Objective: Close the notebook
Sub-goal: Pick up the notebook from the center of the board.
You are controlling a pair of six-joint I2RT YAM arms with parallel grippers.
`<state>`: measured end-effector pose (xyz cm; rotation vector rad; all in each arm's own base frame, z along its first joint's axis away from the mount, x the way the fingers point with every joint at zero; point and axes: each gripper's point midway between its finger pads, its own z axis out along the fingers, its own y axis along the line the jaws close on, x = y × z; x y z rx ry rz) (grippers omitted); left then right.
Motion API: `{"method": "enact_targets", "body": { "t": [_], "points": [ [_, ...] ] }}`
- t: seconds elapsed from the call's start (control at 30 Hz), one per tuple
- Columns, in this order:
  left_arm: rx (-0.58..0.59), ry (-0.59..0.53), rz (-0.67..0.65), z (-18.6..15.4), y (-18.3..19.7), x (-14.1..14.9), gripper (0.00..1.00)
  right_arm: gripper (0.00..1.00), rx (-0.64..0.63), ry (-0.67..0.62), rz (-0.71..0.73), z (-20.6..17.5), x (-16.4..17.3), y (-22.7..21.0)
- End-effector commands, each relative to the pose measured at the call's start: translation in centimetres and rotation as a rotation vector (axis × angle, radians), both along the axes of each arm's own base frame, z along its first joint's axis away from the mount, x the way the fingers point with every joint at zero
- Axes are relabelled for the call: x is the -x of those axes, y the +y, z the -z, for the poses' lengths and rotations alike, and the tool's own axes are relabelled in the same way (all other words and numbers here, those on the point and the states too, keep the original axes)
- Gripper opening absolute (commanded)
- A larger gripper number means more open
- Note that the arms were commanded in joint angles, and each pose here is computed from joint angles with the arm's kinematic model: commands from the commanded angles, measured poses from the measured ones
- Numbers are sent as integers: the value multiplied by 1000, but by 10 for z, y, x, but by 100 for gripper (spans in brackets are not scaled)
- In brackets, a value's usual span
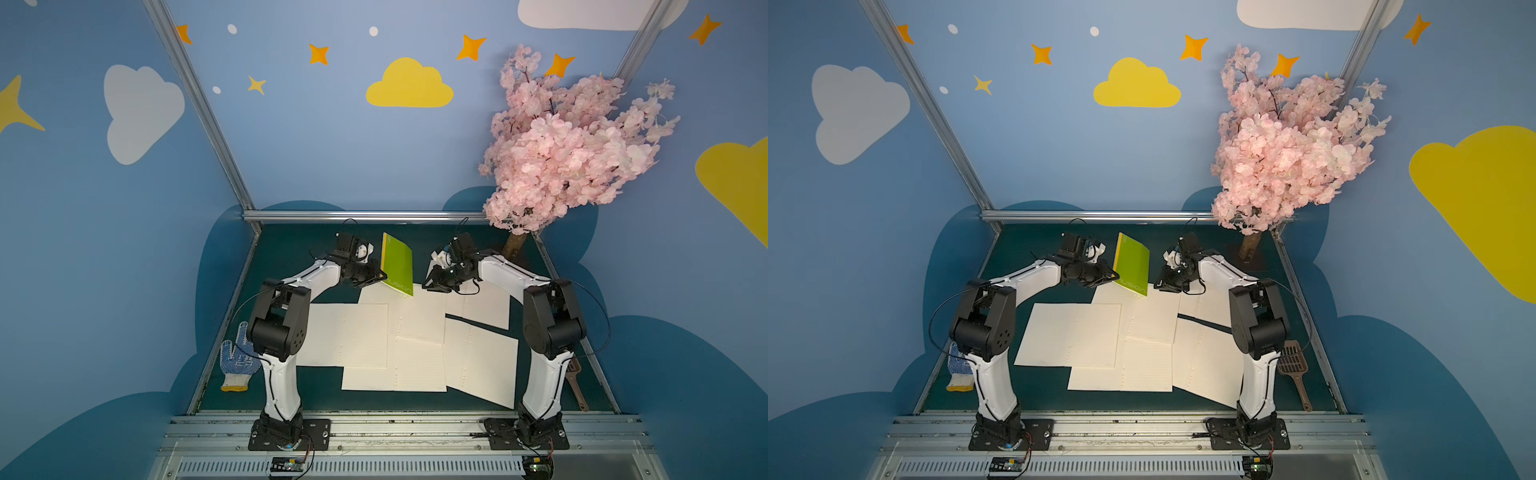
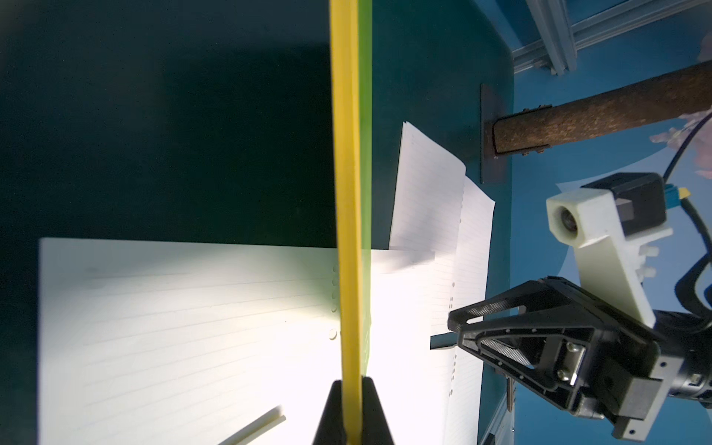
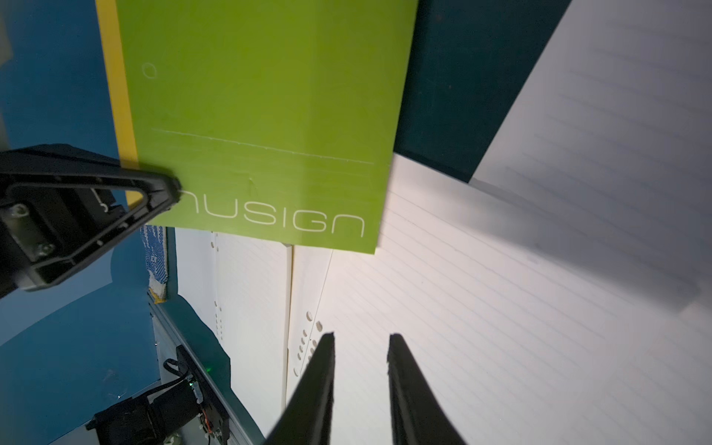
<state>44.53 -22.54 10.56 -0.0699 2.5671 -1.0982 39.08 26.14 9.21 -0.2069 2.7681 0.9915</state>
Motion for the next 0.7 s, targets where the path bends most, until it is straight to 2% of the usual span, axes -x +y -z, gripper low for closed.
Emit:
{"method": "enact_targets", "body": {
  "t": [0.0, 0.43, 0.67],
  "points": [
    [5, -61, 14, -24, 11, -3, 3, 27, 14, -22, -3, -12, 3, -5],
    [26, -92, -36, -56, 71, -14, 3, 27, 21, -31, -6, -16, 7, -8],
    [10, -79, -68, -61, 105, -20, 3, 27, 19, -23, -8, -13, 9, -9]
  ]
}}
